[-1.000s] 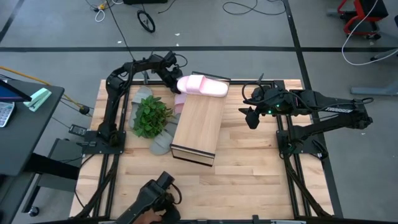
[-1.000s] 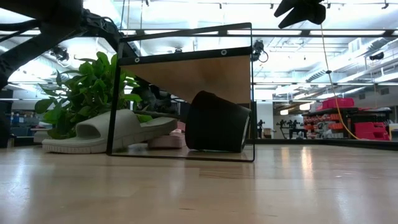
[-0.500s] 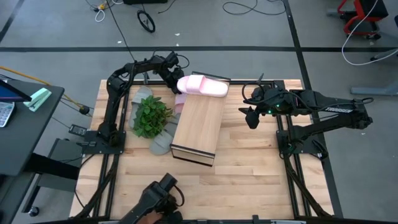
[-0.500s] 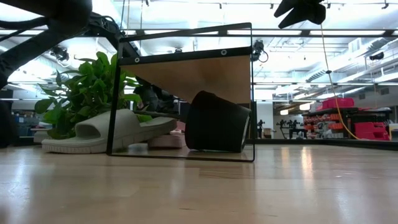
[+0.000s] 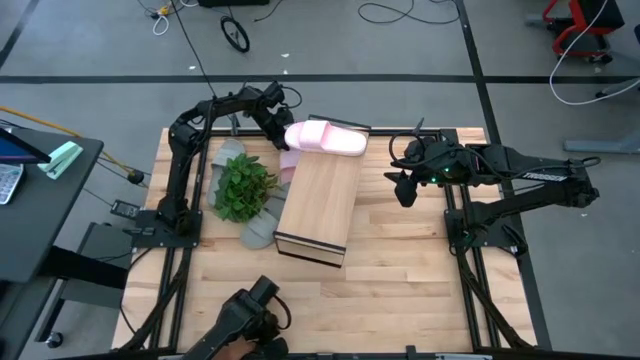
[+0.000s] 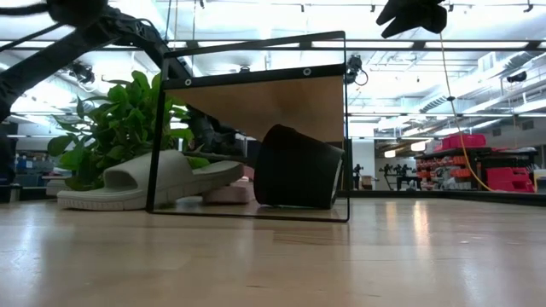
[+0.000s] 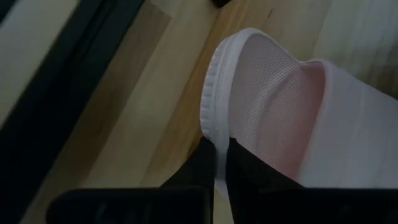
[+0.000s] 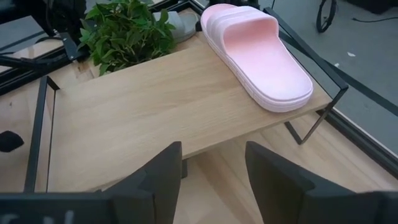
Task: Pick and place slides into the shelf
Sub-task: Put the pink slide on the shelf
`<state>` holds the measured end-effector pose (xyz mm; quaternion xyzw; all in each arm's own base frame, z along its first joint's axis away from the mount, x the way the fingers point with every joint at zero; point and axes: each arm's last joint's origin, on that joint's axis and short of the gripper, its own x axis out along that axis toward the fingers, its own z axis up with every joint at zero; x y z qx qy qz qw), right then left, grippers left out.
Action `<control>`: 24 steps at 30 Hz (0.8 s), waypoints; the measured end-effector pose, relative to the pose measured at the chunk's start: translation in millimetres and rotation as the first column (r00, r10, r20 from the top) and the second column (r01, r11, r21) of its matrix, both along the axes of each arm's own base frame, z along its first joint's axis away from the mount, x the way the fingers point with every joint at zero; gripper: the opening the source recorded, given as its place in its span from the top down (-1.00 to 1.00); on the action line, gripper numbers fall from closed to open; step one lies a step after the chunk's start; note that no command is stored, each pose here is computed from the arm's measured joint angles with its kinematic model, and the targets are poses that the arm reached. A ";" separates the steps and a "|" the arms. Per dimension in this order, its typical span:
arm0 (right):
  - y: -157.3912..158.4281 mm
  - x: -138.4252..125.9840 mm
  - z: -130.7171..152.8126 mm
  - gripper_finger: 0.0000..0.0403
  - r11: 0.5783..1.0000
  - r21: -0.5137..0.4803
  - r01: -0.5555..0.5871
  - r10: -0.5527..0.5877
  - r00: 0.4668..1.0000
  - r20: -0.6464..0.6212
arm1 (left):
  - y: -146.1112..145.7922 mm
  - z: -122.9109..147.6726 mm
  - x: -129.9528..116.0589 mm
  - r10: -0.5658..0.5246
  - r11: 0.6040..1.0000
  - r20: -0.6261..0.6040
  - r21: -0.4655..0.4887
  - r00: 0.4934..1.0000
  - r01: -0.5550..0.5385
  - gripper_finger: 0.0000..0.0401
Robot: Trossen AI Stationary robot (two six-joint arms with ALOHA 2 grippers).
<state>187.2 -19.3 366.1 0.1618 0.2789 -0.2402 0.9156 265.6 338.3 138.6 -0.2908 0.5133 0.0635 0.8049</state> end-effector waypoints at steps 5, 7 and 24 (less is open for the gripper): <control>-0.1 0.0 0.0 0.10 1.000 -0.011 -0.009 0.009 1.000 -0.005 | 1.3 16.7 -4.8 0.011 0.999 0.014 0.040 1.000 -0.012 0.90; 0.0 0.0 0.0 0.10 1.000 -0.012 -0.009 0.009 1.000 -0.006 | 2.1 22.1 -7.3 0.019 0.997 -0.004 0.070 1.000 -0.019 0.90; 0.0 0.0 0.0 0.11 1.000 -0.020 -0.017 0.017 1.000 -0.010 | 14.9 74.3 -52.1 0.195 0.969 -0.003 0.156 0.981 -0.192 0.90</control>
